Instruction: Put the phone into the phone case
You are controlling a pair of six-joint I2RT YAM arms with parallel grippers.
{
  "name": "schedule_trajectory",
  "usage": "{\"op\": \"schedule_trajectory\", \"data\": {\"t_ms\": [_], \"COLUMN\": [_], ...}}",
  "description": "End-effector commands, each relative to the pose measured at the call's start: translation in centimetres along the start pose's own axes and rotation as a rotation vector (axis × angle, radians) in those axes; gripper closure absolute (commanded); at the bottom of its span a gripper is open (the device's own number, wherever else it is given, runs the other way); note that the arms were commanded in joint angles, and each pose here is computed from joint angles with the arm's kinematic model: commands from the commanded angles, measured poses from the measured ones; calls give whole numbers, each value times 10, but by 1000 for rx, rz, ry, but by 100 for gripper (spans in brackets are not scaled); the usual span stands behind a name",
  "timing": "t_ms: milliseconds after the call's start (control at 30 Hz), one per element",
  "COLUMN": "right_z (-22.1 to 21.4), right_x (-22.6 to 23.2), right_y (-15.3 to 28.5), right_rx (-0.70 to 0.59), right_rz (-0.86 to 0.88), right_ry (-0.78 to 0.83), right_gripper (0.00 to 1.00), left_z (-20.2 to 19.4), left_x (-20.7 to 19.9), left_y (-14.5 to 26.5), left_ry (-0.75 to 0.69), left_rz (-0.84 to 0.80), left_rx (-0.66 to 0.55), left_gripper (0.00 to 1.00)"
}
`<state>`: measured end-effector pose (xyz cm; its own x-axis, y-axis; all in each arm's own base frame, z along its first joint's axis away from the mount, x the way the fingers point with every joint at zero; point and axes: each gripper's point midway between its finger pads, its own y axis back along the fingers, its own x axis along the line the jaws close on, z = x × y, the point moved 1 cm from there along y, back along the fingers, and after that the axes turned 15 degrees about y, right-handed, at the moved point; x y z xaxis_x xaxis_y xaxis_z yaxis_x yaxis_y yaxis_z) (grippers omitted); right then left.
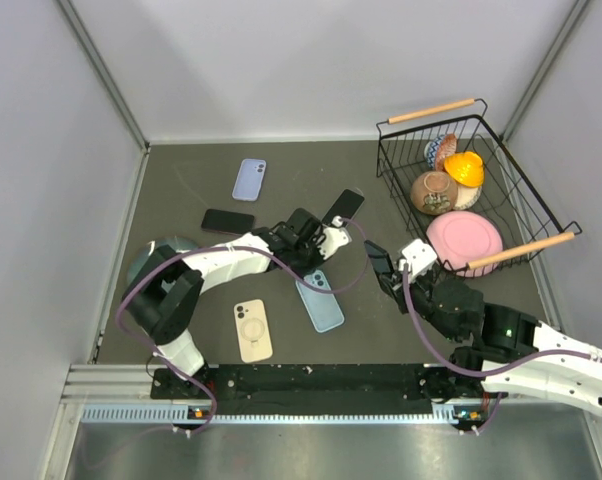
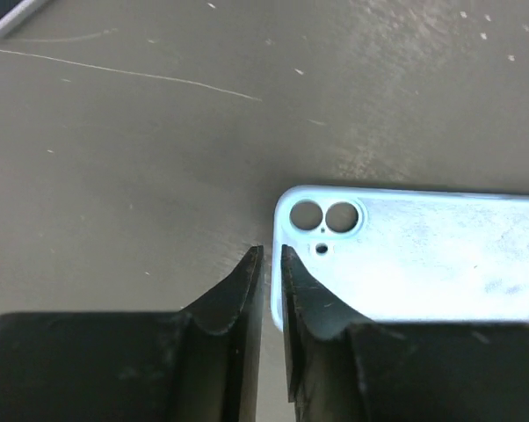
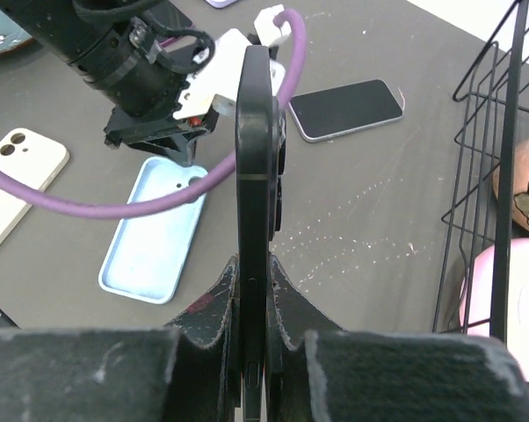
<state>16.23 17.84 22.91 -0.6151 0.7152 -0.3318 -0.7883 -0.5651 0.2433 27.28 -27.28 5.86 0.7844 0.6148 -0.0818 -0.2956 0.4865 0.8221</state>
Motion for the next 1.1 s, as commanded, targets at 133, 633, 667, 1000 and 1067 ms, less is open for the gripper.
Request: {"op": "schedule_trajectory", "data": {"t_ms": [133, 633, 667, 1000, 1067], "right_z": [39, 50, 51, 29, 17], "right_x": [-20, 25, 27, 80, 82], "right_y": [12, -49, -53, -96, -107], "right_rx": [-76, 100, 102, 291, 335], "right_rz": [-54, 264, 291, 613, 614], "right_ry": [-127, -261, -278, -379, -403], "right_gripper": [100, 100, 100, 100, 100], "left_z": [78, 64, 59, 12, -3], "left_x": [36, 117, 108, 45, 39], "left_y": [48, 213, 209, 159, 141], "left_ry": [195, 925, 903, 948, 966], "left_rz": [220, 236, 182, -131, -163], "left_rx": [-358, -844, -816, -574, -507], "left_gripper": [22, 1, 1, 82, 99]}}
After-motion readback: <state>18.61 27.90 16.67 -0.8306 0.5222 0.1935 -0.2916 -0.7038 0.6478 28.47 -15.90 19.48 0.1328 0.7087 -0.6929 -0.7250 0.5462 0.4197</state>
